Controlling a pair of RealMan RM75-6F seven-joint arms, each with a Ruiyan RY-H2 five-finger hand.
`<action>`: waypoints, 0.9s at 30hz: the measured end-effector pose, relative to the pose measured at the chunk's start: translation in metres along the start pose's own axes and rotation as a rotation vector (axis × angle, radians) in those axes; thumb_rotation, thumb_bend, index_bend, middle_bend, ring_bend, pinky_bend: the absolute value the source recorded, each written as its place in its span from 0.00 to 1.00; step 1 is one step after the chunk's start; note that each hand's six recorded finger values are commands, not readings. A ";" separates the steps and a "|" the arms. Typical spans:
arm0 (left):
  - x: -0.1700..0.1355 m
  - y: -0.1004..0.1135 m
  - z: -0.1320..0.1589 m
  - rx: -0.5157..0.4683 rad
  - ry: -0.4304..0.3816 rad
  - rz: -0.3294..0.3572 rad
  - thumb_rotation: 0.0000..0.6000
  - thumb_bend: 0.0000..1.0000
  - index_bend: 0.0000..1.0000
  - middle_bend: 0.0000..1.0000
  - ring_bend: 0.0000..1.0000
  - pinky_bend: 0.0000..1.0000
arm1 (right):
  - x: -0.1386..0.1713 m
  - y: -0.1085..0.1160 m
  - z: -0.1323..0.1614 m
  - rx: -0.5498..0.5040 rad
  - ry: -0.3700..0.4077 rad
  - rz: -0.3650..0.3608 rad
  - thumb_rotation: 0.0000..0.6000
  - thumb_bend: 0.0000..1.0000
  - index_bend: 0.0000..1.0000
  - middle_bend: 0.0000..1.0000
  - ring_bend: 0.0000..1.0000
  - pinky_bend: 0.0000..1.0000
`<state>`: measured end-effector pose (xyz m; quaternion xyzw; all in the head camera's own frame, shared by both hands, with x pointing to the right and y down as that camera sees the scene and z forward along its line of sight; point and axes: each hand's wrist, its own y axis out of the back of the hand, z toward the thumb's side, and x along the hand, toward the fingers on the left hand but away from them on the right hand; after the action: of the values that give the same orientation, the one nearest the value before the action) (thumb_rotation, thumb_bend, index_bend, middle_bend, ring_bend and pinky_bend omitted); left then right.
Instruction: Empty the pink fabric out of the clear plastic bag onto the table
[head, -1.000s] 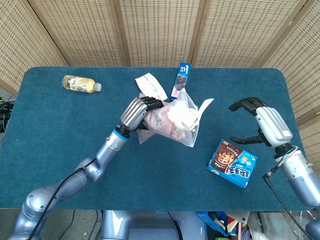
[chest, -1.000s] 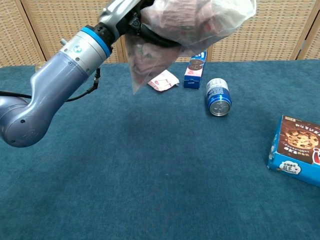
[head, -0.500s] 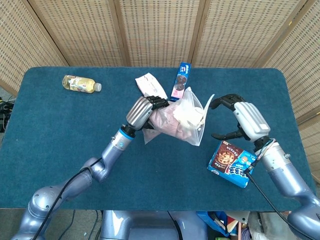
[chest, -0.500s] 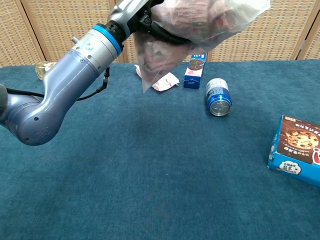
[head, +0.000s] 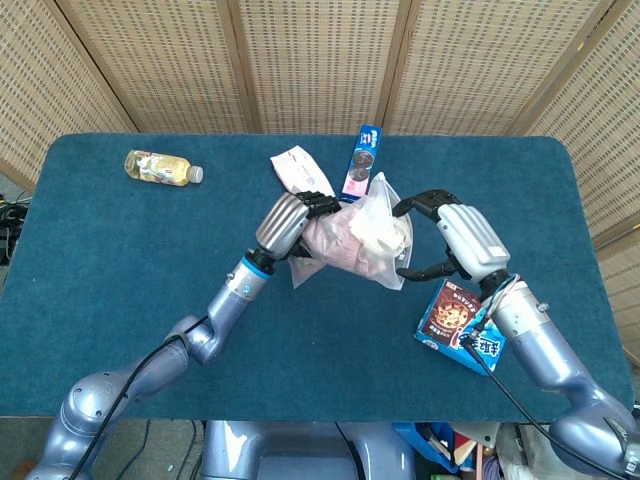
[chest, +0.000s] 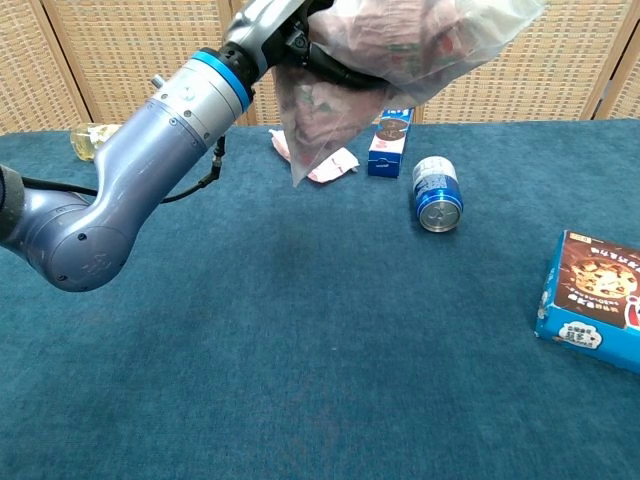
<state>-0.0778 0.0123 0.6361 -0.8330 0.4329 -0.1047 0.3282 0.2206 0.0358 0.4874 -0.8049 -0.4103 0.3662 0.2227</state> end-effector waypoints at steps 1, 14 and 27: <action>0.000 0.000 0.000 0.000 0.001 0.001 1.00 0.18 0.54 0.55 0.50 0.56 | -0.001 -0.002 0.001 -0.003 -0.001 0.003 1.00 0.00 0.32 0.32 0.22 0.13; 0.001 0.003 -0.001 -0.019 0.015 0.018 1.00 0.18 0.54 0.55 0.50 0.56 | -0.012 -0.013 0.011 -0.053 -0.001 0.046 1.00 0.00 0.32 0.26 0.21 0.12; 0.002 0.004 0.000 -0.024 0.011 0.015 1.00 0.18 0.54 0.55 0.50 0.56 | -0.017 -0.015 0.019 -0.175 0.039 0.105 1.00 0.00 0.28 0.18 0.12 0.07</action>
<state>-0.0793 0.0094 0.6339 -0.8332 0.4420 -0.1019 0.3164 0.1913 0.0313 0.4921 -0.8488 -0.3936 0.3242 0.1399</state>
